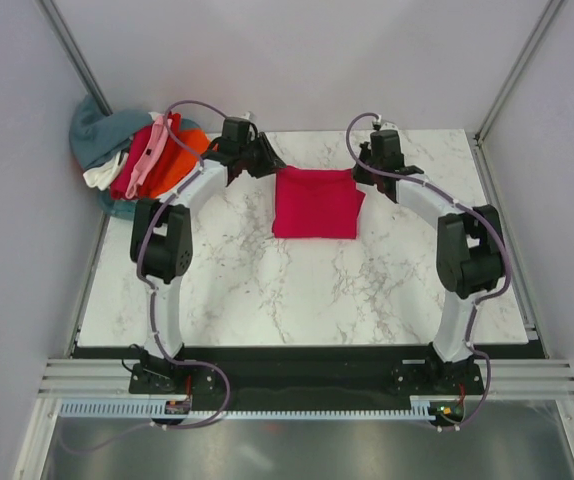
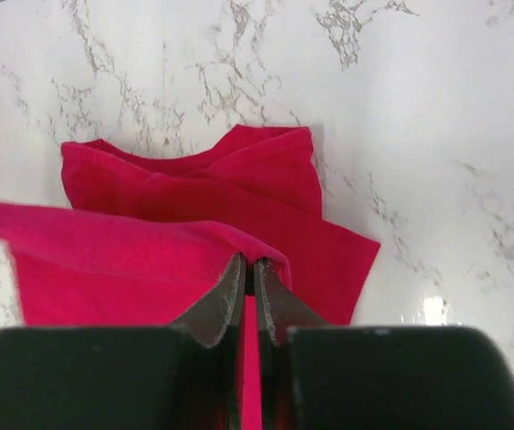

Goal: Fold and stack the t-shirts
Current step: Fold the tshirt

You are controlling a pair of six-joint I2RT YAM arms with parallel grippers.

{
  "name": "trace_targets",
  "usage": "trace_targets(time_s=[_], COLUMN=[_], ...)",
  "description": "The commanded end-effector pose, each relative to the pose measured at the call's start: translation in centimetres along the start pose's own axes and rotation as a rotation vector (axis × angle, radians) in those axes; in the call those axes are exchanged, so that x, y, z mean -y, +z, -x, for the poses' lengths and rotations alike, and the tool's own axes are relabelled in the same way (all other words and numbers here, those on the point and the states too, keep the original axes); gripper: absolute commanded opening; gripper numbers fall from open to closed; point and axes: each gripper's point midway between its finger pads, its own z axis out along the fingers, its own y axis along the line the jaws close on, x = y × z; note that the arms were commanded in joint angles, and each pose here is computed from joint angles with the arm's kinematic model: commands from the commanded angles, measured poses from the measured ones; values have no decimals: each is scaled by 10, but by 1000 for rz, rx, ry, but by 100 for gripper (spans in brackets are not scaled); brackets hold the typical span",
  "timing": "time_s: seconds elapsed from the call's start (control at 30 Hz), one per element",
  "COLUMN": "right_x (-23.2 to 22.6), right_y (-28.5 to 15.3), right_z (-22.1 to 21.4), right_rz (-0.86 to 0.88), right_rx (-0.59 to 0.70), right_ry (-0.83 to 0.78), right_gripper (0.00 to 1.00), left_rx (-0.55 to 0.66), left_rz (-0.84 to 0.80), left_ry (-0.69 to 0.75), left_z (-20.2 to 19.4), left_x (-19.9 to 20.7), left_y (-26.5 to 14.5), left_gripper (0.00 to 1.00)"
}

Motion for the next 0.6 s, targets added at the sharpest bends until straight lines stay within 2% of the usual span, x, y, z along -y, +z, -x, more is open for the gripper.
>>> trace_targets(time_s=[0.0,0.1,0.13,0.23,0.27,0.3,0.43,0.53,0.57], right_x=[-13,-12,-17,-18,-17,-18,-10,-17,-18], right_y=[28,31,28,17,13,5,-11,-35,-43], right_z=[32,46,48,53,54,59,49,43,43], right_rz=[68,71,96,105,98,97,78,131,140], right_rx=[106,131,128,150,159,175,162,162,168], right_ry=[17,30,21,6,3,2,-11,-20,-20], right_gripper=[13,24,25,48,64,68,67,64,64], left_rx=[36,91,104,141,147,155,157,176,219], left_rz=[-63,-77,-77,-78,-78,-69,-66,-49,-57], left_ry=[13,43,55,90,100,107,117,123,132], left_z=[27,48,53,61,62,62,48,32,38], left_x=[1,12,15,25,27,26,27,16,25], left_y=[20,13,8,-14,-20,-25,-55,-70,-91], left_gripper=[44,48,49,50,50,50,50,50,50])
